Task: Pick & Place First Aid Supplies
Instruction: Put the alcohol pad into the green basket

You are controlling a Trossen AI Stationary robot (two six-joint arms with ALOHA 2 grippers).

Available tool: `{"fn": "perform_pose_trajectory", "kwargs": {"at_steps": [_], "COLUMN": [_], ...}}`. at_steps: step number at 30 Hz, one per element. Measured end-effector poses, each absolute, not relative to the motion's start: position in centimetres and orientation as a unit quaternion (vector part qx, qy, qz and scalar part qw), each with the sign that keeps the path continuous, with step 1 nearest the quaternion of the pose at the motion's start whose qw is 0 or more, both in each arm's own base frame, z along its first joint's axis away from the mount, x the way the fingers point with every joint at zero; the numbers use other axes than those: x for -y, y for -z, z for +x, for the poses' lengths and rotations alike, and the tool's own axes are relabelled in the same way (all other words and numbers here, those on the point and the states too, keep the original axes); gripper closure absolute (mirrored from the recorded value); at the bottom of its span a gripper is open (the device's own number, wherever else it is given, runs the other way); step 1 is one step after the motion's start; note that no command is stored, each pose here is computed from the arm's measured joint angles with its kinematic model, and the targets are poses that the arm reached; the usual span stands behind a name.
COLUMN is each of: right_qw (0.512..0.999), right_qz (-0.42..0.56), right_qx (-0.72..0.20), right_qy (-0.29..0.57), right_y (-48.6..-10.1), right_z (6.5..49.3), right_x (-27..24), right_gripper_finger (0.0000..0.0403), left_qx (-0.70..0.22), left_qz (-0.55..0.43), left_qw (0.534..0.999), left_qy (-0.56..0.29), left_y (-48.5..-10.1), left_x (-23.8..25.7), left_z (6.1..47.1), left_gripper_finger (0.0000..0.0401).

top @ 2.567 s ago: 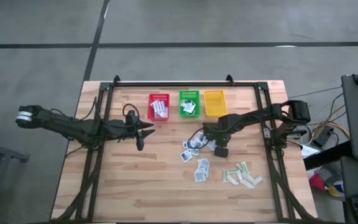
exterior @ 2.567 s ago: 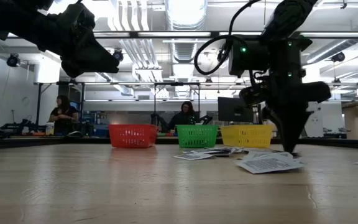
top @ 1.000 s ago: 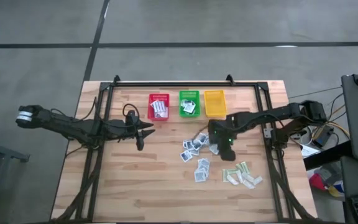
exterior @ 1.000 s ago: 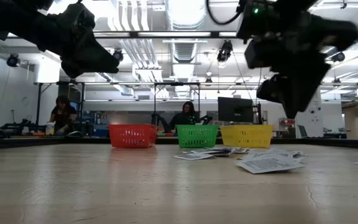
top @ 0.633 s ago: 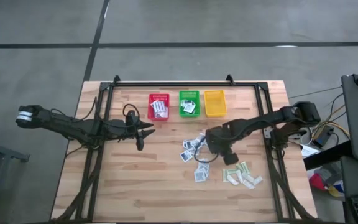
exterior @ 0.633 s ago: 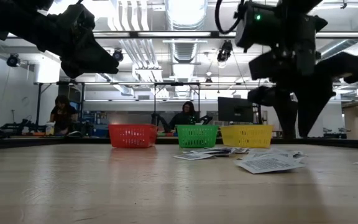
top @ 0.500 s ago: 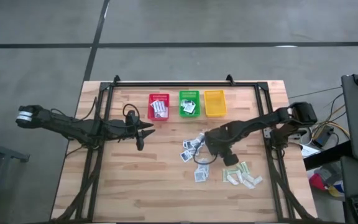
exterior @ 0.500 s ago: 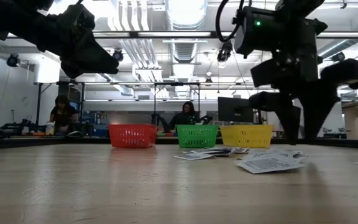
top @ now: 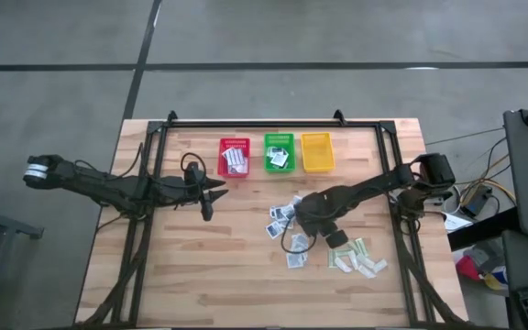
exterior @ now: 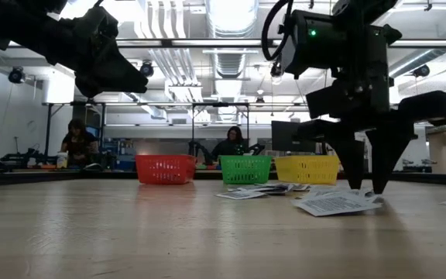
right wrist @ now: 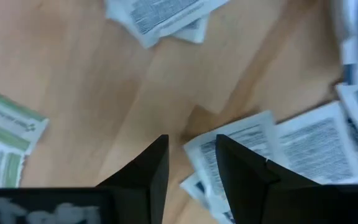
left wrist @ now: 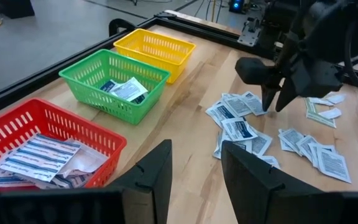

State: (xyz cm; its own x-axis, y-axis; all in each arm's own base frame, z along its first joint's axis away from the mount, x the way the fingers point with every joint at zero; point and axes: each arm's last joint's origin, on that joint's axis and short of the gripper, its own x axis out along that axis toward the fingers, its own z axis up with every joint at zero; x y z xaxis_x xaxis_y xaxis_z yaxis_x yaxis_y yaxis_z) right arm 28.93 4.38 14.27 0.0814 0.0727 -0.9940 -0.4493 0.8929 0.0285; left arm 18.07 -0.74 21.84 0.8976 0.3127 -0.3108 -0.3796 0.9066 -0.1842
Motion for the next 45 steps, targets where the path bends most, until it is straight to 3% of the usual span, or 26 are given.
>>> {"fn": "perform_pose_trajectory", "kwargs": {"at_steps": [15, 37, 45], "right_qw": [0.707, 0.704, 0.711], "right_qz": [-0.162, -0.174, -0.157], "right_qx": [-0.669, -0.676, -0.674], "right_qy": [-0.164, -0.131, -0.120], "right_y": [-13.2, -12.8, -13.2], "right_z": [28.9, 29.1, 29.1], "right_x": [-4.2, -4.2, -4.1], "right_gripper_finger": [0.0281, 0.0390, 0.0395], "left_qx": [-0.141, -0.141, -0.141], "left_qz": [-0.121, -0.122, -0.122], "left_qw": [0.966, 0.966, 0.966], "left_qy": [-0.180, -0.180, -0.180], "left_y": [-21.8, -21.8, -21.8], "left_x": [0.7, 0.7, 0.7], "left_z": [18.0, 18.0, 18.1], "left_gripper_finger": [0.0268, 0.0268, 0.0268]}}
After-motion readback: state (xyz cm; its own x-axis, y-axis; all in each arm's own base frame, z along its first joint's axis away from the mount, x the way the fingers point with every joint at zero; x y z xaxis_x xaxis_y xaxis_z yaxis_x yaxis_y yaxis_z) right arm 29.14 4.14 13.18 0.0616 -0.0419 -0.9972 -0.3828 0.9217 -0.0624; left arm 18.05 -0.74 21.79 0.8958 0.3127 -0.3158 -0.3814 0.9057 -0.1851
